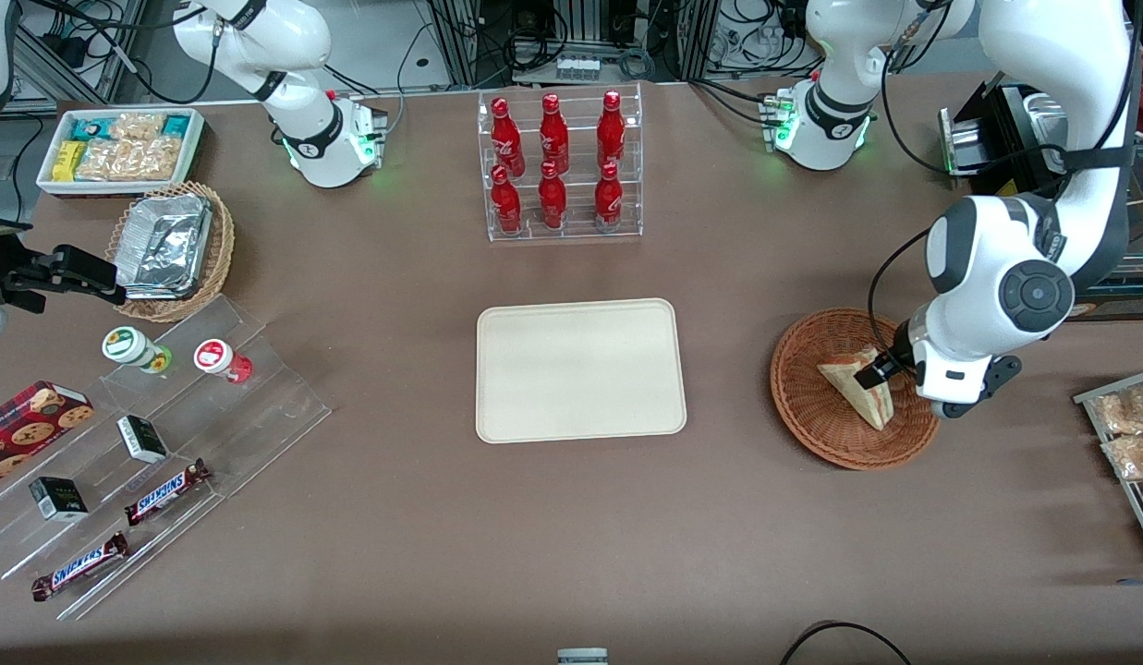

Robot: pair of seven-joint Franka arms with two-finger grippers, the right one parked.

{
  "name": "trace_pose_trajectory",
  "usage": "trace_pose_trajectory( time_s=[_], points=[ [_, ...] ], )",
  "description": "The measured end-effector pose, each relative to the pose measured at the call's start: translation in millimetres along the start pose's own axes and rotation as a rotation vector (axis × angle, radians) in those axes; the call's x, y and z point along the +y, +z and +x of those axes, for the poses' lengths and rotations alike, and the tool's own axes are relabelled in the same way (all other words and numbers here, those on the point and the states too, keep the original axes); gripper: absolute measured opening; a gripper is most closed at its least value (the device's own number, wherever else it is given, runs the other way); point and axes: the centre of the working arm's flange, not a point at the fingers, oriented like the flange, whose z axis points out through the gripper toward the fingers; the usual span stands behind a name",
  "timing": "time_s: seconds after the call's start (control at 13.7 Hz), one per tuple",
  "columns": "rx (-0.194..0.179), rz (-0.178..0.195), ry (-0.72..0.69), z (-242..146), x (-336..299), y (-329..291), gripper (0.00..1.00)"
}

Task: Place sandwich from basket to tray
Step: 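Lower the left gripper over the wrapped sandwich and close on it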

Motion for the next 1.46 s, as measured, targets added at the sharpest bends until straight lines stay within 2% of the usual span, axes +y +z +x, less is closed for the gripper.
trace_pose_trajectory(
  time_s=[0.66, 1.02, 1.1, 1.17, 1.24, 1.46],
  points=[
    [0.026, -0.034, -0.016, -5.1, -1.4, 57.0, 1.00],
    [0.031, -0.032, -0.031, -1.6, -13.1, 84.1, 0.97],
    [0.030, -0.030, -0.030, -1.8, -13.2, 85.4, 0.90],
    [0.030, -0.029, -0.032, -1.8, -13.2, 86.1, 0.90],
    [0.030, -0.030, -0.042, -1.8, -13.2, 86.1, 0.83],
    [0.031, -0.030, -0.059, -1.0, -12.5, 84.3, 0.48]
  ],
)
